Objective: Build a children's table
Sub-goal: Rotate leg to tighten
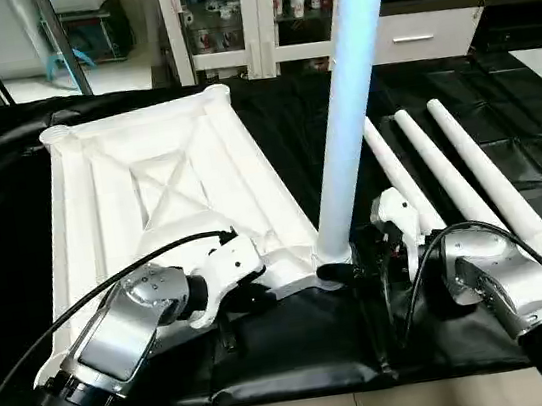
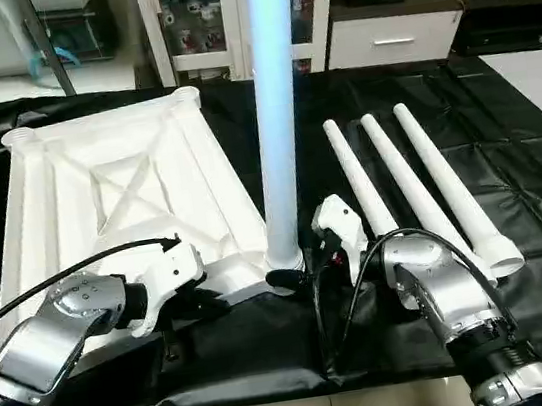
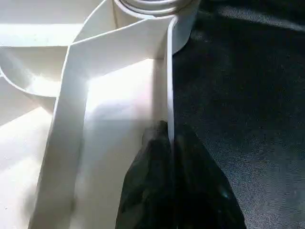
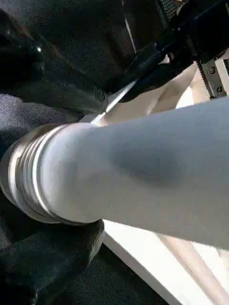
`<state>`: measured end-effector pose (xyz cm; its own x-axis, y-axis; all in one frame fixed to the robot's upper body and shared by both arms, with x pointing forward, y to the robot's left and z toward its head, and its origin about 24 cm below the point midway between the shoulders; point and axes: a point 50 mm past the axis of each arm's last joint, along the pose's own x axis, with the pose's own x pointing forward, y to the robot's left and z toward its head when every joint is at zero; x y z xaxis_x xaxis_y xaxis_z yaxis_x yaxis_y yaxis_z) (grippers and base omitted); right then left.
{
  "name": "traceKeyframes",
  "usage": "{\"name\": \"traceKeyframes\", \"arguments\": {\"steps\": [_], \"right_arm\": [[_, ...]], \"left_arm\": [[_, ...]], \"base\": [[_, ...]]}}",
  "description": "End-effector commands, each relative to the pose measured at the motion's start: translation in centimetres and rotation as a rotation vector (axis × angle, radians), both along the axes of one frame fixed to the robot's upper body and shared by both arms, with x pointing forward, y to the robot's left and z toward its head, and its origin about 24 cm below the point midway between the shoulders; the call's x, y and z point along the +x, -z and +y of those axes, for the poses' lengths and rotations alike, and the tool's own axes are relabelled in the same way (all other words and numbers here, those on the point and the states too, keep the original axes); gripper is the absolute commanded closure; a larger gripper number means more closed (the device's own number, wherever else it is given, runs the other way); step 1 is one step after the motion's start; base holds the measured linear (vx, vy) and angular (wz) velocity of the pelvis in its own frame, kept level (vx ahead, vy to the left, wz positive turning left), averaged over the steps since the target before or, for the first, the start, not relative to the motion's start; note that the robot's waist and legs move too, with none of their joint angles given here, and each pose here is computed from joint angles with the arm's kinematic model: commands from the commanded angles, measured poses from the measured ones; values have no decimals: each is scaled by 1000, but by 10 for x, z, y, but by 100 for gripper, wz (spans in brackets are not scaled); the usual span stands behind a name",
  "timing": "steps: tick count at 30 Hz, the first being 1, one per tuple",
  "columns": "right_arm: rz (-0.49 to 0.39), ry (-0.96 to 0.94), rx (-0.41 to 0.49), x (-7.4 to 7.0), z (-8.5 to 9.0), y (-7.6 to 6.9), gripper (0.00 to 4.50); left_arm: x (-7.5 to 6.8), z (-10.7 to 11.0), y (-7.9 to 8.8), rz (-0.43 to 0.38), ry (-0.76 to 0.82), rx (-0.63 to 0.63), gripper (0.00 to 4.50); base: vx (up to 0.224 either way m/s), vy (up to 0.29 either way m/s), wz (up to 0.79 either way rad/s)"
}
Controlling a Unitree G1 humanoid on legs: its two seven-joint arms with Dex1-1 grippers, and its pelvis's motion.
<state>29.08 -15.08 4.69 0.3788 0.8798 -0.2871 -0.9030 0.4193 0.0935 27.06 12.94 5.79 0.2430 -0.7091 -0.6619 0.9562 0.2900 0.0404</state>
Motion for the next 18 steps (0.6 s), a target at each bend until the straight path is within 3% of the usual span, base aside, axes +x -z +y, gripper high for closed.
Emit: {"name": "traceKeyframes", "arguments": {"steps": [1, 6, 13, 17, 18], "right_arm": [[-12, -33, 1, 1, 3, -3, 134], [-12, -44, -3, 0, 4, -2, 173], [-15, -39, -20, -1, 6, 4, 182], [-38, 131, -56, 9, 9, 13, 183], [-43, 297, -71, 17, 12, 22, 183]], "left_arm": [[-13, -2, 18, 96, 46, 41, 450], [-13, -2, 18, 98, 47, 44, 450], [-12, -1, 18, 100, 39, 52, 450], [-2, -2, 18, 53, -37, 41, 450], [12, -4, 18, 11, -142, 28, 450]], "base": [[0, 0, 0], [0, 0, 0], [0, 0, 0], [0, 0, 0], [0, 0, 0]]}}
